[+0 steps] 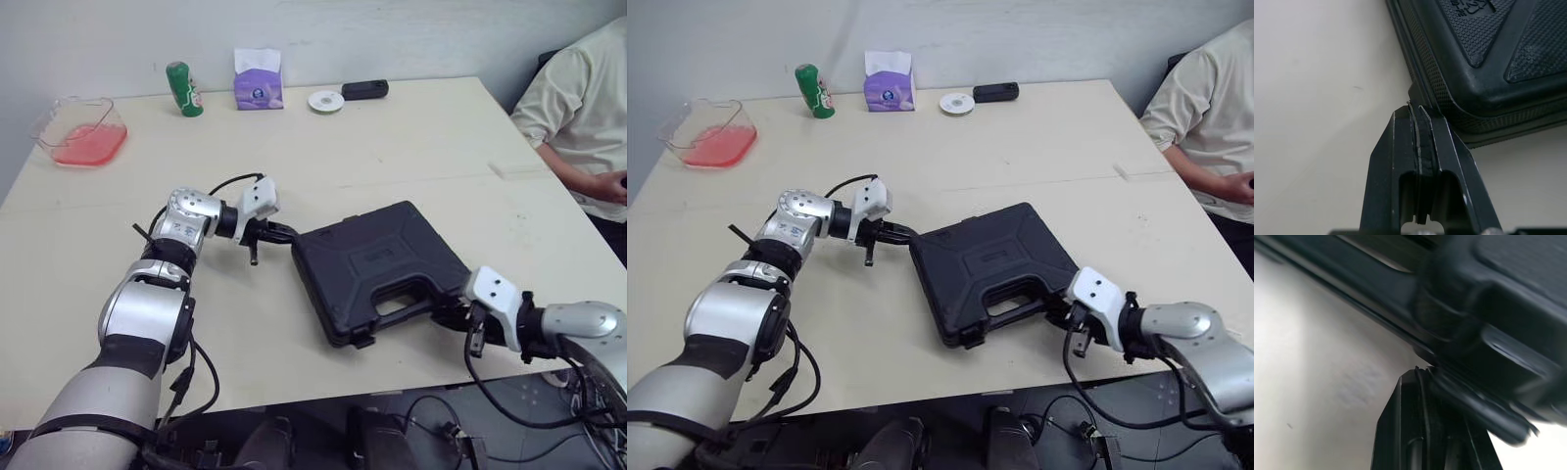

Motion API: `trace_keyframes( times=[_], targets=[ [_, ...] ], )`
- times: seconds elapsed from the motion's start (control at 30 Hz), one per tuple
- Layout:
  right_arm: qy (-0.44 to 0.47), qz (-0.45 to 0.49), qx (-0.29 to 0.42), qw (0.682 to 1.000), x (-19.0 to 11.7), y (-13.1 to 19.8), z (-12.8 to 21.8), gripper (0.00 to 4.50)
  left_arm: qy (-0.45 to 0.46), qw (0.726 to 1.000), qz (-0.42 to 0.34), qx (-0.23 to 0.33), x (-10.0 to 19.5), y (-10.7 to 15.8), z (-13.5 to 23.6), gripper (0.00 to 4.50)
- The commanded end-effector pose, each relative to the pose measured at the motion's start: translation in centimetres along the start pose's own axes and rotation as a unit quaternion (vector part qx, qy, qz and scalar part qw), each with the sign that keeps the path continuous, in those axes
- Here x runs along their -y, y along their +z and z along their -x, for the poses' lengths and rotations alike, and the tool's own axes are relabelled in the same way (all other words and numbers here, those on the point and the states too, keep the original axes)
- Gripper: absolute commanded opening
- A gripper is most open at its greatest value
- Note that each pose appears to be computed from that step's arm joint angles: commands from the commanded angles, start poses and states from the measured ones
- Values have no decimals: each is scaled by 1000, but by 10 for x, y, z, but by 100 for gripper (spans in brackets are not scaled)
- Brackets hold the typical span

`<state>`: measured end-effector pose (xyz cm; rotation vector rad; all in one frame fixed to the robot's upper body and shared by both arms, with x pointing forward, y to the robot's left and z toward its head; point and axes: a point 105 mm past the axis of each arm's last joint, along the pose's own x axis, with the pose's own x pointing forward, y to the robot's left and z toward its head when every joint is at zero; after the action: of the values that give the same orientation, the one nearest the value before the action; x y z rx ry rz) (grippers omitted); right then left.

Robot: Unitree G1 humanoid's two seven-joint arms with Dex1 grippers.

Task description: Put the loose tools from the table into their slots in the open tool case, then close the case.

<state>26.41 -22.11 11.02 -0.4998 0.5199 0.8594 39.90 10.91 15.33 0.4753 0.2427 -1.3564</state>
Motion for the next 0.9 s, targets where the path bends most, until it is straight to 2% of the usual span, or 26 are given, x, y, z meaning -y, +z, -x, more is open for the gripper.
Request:
trace_keyframes(
  times=[0.03, 0.1, 0.17, 0.27, 0.33, 0.5, 0.57, 0.7, 0.9],
  targets=[
    [-15, 15, -12, 1000, 9, 1, 18, 0, 20, 999, -20, 23, -7, 14, 11, 6],
    [-29, 9, -27, 999, 12, -6, 25, 0, 32, 999, -19, 34, -11, 22, 13, 6],
    [-51, 2, -22, 998, 16, -7, 34, 0, 23, 997, -5, 76, -13, 45, 12, 6],
    [-68, -15, 30, 997, 11, 5, 41, 0, -44, 988, -5, 146, 3, 91, -4, 6],
    [-70, -28, 44, 996, 4, 7, 41, 0, -75, 985, -17, 155, 19, 104, -21, 6],
    [-82, -40, 46, 995, -5, 1, 36, 0, -121, 978, -21, 167, 60, 122, -73, 6],
    [-89, -43, 52, 994, -6, 3, 36, 0, -113, 980, -14, 162, 66, 125, -93, 6],
    [-107, -50, 66, 991, -5, 6, 36, 0, -103, 987, -23, 124, 78, 121, -132, 6],
    [-110, -43, 80, 990, -5, 16, 33, 0, -132, 986, -61, 87, 98, 112, -165, 6]
  ],
)
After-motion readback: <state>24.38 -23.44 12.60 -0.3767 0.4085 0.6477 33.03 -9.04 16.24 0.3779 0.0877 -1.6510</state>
